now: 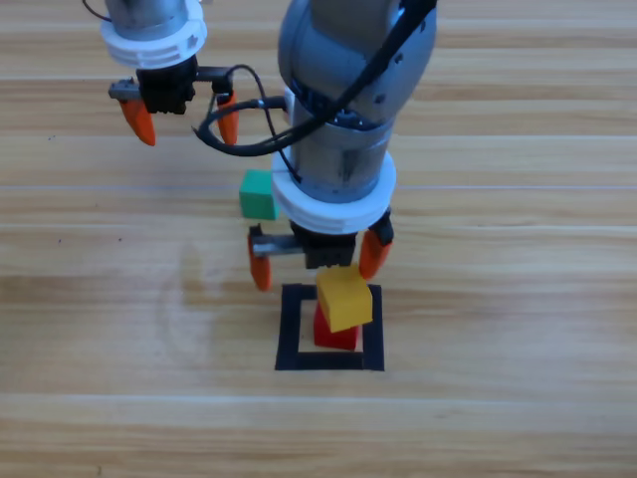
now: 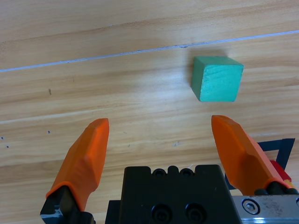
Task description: Stack the blocks in the rectangular block: red at the bottom, yellow in the middle, green on top
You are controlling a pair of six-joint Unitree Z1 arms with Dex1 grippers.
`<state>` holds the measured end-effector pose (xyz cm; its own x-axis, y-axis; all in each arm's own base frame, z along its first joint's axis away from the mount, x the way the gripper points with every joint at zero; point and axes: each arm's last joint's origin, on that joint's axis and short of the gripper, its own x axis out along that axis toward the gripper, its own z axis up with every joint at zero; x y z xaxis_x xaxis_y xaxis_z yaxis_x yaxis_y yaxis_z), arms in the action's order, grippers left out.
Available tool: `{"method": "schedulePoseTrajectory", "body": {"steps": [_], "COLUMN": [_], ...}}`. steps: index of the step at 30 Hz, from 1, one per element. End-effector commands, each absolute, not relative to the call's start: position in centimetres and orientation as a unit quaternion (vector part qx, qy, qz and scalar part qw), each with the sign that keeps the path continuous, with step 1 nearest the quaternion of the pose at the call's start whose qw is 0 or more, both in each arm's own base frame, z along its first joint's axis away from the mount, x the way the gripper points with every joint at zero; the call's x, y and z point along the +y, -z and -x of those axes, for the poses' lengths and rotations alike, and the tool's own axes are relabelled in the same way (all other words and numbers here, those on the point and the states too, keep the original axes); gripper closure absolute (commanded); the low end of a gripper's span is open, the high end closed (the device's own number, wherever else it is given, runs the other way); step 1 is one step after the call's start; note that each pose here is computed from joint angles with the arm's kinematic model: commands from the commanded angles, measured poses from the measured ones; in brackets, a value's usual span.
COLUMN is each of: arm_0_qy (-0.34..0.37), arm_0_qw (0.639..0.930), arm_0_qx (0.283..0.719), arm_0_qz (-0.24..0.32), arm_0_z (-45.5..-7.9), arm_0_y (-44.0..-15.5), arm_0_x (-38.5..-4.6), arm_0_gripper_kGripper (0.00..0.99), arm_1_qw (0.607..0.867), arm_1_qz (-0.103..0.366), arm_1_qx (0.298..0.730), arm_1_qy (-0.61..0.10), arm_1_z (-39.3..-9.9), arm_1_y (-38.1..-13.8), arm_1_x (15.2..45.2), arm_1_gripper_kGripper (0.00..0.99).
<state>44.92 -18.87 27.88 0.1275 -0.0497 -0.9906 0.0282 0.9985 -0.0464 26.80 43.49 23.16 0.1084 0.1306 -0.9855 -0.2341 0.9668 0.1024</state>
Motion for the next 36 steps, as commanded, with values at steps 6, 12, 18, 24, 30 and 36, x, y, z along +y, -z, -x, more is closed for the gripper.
{"method": "schedulePoseTrajectory", "body": {"steps": [6, 12, 18, 24, 30, 36], "arm_0_qy": [0.043, 0.066, 0.065, 0.024, -0.006, 0.002], "arm_0_qw": [0.743, 0.746, 0.727, 0.721, 0.724, 0.733], "arm_0_qx": [0.668, 0.663, 0.683, 0.692, 0.689, 0.679], "arm_0_qz": [-0.002, -0.001, -0.009, -0.018, -0.023, -0.03], "arm_0_z": [-45.4, -44.5, -43.8, -43.7, -44.3, -44.7], "arm_0_y": [-25.5, -25.8, -22.6, -19.6, -18.1, -19.0], "arm_0_x": [-21.5, -24.3, -27.8, -29.1, -29.0, -28.5], "arm_0_gripper_kGripper": [0.048, 0.011, 0.017, 0.01, 0.001, 0.0], "arm_1_qw": [0.799, 0.82, 0.792, 0.744, 0.741, 0.755], "arm_1_qz": [0.055, 0.043, 0.048, 0.146, 0.144, 0.133], "arm_1_qx": [0.579, 0.544, 0.572, 0.561, 0.461, 0.333], "arm_1_qy": [-0.152, -0.171, -0.206, -0.332, -0.466, -0.549], "arm_1_z": [-23.7, -23.9, -26.7, -27.5, -23.0, -17.8], "arm_1_y": [-32.9, -39.2, -40.2, -35.7, -34.4, -35.0], "arm_1_x": [39.9, 33.1, 25.4, 23.4, 19.9, 16.7], "arm_1_gripper_kGripper": [0.0, 0.001, 0.004, 0.0, 0.001, 0.001]}}
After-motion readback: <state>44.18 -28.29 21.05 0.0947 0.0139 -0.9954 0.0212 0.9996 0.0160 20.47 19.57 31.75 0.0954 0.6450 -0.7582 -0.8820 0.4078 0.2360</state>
